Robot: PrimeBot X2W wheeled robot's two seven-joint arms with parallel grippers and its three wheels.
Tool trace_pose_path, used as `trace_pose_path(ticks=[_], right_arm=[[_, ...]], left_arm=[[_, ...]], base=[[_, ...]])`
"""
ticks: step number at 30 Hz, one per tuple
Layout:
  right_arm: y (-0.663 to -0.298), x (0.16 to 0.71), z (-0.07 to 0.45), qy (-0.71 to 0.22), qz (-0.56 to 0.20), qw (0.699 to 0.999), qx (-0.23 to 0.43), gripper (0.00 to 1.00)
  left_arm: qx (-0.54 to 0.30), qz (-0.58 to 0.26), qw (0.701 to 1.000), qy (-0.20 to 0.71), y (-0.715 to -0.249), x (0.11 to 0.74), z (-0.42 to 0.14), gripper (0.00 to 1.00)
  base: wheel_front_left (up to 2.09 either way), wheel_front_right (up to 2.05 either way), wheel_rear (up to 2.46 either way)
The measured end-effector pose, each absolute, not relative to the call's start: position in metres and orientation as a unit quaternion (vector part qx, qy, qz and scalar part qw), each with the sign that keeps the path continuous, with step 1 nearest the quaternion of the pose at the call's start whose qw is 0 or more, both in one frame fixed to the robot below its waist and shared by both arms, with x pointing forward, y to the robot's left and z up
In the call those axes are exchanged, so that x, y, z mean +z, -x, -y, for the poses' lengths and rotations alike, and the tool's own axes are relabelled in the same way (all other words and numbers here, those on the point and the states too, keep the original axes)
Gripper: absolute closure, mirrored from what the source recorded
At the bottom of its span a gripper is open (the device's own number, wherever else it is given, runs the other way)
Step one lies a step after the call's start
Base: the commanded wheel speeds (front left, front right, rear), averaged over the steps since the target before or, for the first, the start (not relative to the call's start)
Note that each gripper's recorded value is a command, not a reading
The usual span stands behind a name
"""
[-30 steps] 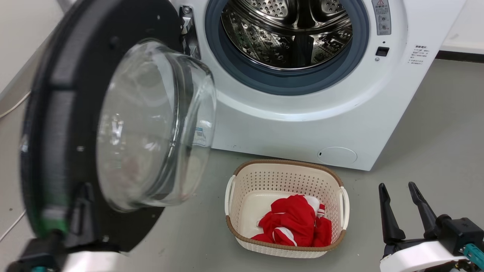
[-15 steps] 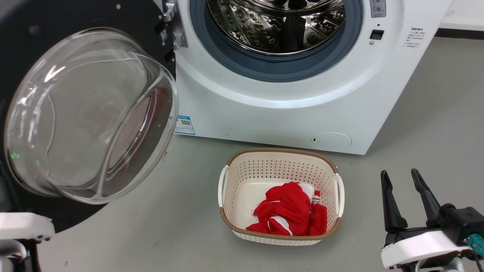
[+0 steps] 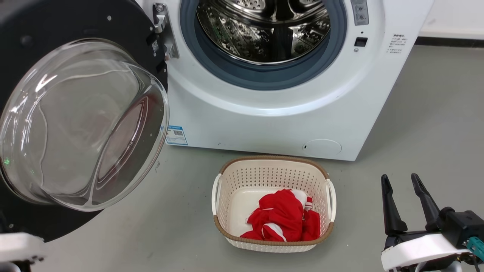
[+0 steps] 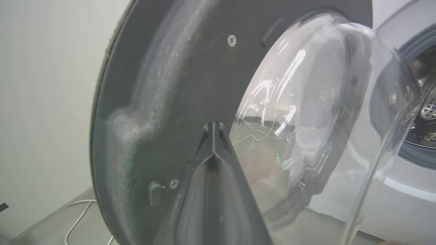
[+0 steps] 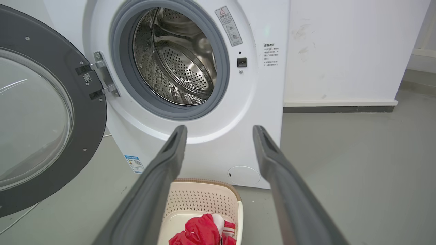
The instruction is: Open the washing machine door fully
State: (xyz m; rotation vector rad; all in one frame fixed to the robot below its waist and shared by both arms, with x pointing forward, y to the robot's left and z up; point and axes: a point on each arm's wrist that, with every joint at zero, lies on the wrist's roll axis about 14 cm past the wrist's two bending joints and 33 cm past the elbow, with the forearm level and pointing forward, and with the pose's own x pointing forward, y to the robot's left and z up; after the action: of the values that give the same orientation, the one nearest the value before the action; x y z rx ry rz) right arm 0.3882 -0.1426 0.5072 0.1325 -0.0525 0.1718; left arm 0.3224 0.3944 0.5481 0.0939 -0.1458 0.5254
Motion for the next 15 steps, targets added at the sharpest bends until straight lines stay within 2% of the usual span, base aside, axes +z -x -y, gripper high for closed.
trace_pose_path(ticks=[9,10,12,13,15], right_arm=[[-0.385,0.515,0.143,-0.054,0.037,0.994,0.087,0.00],[-0.385,0.515,0.142,-0.053,0.037,0.994,0.089,0.00],[-0.384,0.516,0.142,-0.052,0.036,0.994,0.089,0.00],[-0.384,0.516,0.141,-0.052,0.038,0.994,0.090,0.00],[-0.383,0.518,0.142,-0.052,0.039,0.994,0.090,0.00]], left_arm=[[0.238,0.095,0.966,-0.030,-0.297,0.549,-0.342,1.00],[0.233,0.095,0.967,-0.027,-0.295,0.547,-0.334,0.85],[0.223,0.094,0.970,-0.020,-0.294,0.545,-0.322,0.25],[0.220,0.095,0.971,-0.020,-0.293,0.545,-0.317,0.00],[0.211,0.097,0.973,-0.017,-0.294,0.545,-0.308,0.00]], base=[[0.00,0.00,0.00],[0.00,0.00,0.00],[0.00,0.00,0.00],[0.00,0.00,0.00],[0.00,0.00,0.00]])
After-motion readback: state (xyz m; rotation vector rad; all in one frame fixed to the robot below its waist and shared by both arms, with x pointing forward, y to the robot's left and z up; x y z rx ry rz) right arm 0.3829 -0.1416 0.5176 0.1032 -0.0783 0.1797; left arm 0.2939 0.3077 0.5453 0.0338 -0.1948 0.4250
